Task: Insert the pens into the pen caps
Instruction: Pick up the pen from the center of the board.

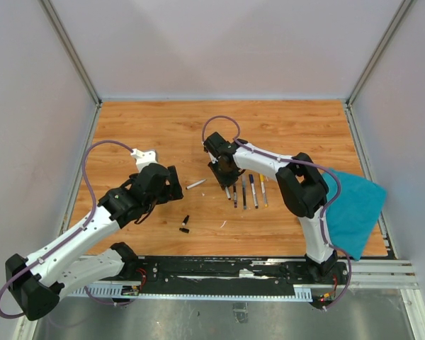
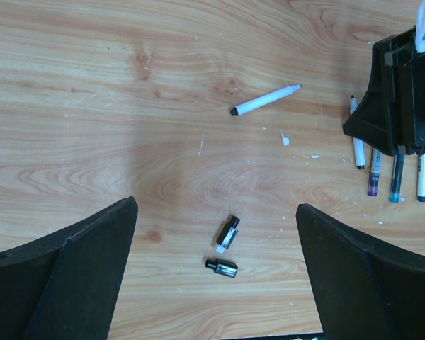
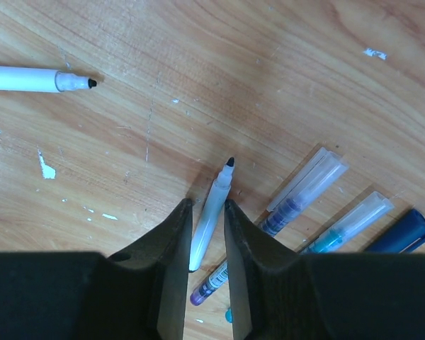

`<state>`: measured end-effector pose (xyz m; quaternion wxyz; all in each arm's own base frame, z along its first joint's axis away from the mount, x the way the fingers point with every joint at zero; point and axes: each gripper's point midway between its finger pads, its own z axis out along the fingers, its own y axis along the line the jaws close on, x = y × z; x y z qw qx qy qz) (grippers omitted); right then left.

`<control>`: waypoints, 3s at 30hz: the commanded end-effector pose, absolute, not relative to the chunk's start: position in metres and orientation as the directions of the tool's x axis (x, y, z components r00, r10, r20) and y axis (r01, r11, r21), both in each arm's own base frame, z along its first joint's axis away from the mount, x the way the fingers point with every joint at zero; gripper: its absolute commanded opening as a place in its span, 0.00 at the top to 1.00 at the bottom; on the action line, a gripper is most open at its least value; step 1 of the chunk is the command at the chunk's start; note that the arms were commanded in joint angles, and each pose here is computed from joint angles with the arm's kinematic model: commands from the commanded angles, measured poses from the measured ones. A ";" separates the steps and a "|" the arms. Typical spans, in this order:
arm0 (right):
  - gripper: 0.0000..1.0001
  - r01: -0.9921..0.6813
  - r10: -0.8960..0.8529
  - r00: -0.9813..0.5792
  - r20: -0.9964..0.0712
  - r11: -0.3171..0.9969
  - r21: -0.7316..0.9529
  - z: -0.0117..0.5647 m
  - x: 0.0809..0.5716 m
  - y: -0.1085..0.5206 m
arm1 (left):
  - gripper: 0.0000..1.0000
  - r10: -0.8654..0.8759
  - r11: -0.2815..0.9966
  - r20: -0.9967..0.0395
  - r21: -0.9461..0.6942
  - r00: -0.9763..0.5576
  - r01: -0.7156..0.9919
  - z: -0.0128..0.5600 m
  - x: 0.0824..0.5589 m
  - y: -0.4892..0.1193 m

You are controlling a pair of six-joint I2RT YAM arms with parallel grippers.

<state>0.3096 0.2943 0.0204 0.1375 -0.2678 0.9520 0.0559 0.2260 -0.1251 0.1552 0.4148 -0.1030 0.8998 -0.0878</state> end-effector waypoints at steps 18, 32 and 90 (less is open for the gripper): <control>0.98 -0.529 -0.416 -0.814 -0.406 0.819 0.223 0.049 0.288 0.333 | 0.00 -0.272 0.948 -0.774 -0.318 -0.572 -0.021 0.174 0.230 -0.134; 0.99 -0.483 -0.081 -0.831 -0.551 0.596 0.641 0.127 0.261 0.380 | 0.02 -0.269 0.863 -0.783 -0.454 -0.561 0.221 0.187 0.221 -0.175; 0.77 -0.509 0.277 -0.762 -0.586 0.303 0.805 0.203 0.221 0.370 | 0.99 -0.273 0.690 -0.744 -0.593 -0.610 0.415 0.189 0.216 -0.242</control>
